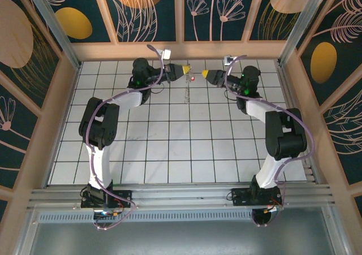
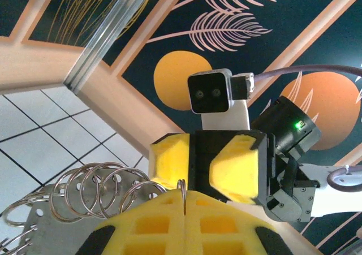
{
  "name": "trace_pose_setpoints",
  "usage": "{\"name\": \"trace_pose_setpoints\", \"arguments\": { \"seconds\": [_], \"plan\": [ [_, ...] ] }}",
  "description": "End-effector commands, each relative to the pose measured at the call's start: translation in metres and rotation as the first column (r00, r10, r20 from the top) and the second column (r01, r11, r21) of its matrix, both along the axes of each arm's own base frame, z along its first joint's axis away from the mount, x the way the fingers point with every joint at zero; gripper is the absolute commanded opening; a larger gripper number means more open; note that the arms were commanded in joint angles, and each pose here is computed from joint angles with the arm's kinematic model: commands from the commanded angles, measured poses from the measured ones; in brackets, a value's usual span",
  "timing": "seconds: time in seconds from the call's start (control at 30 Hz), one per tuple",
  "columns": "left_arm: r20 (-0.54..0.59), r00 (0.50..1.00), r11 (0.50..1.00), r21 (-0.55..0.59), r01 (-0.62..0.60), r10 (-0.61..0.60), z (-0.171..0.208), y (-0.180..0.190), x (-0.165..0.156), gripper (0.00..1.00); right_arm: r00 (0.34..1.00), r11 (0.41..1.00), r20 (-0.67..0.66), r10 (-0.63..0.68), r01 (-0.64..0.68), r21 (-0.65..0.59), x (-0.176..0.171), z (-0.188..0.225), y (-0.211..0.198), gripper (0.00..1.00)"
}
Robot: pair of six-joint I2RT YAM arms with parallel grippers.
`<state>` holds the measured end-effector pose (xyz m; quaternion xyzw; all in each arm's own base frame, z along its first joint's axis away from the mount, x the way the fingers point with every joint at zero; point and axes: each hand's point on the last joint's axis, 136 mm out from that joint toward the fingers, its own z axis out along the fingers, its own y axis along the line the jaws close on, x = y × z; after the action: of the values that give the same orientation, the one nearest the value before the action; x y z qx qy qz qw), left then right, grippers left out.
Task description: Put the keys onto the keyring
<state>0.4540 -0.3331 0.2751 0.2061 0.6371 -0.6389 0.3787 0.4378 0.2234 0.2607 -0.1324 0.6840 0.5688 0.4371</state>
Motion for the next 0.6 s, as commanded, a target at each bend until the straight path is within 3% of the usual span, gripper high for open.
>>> {"name": "trace_pose_setpoints", "arguments": {
  "seconds": [0.0, 0.3, 0.57],
  "plan": [
    [0.119, 0.993, 0.997, -0.078, 0.031, -0.022, 0.051, 0.005, -0.022, 0.00, 0.988, 0.997, 0.157, -0.010, 0.022, -0.075, -0.012, 0.005, 0.012, 0.50],
    [0.121, 0.990, 0.994, -0.077, 0.076, -0.066, 0.055, -0.002, -0.037, 0.00, 0.973, 0.995, 0.227, 0.045, -0.025, -0.092, -0.043, -0.010, 0.016, 0.51],
    [0.131, 0.985, 0.990, -0.071, 0.119, -0.109, 0.061, -0.012, -0.046, 0.00, 0.955, 0.991, 0.289, 0.070, -0.034, -0.127, -0.047, 0.001, 0.024, 0.51]
  ]
}}
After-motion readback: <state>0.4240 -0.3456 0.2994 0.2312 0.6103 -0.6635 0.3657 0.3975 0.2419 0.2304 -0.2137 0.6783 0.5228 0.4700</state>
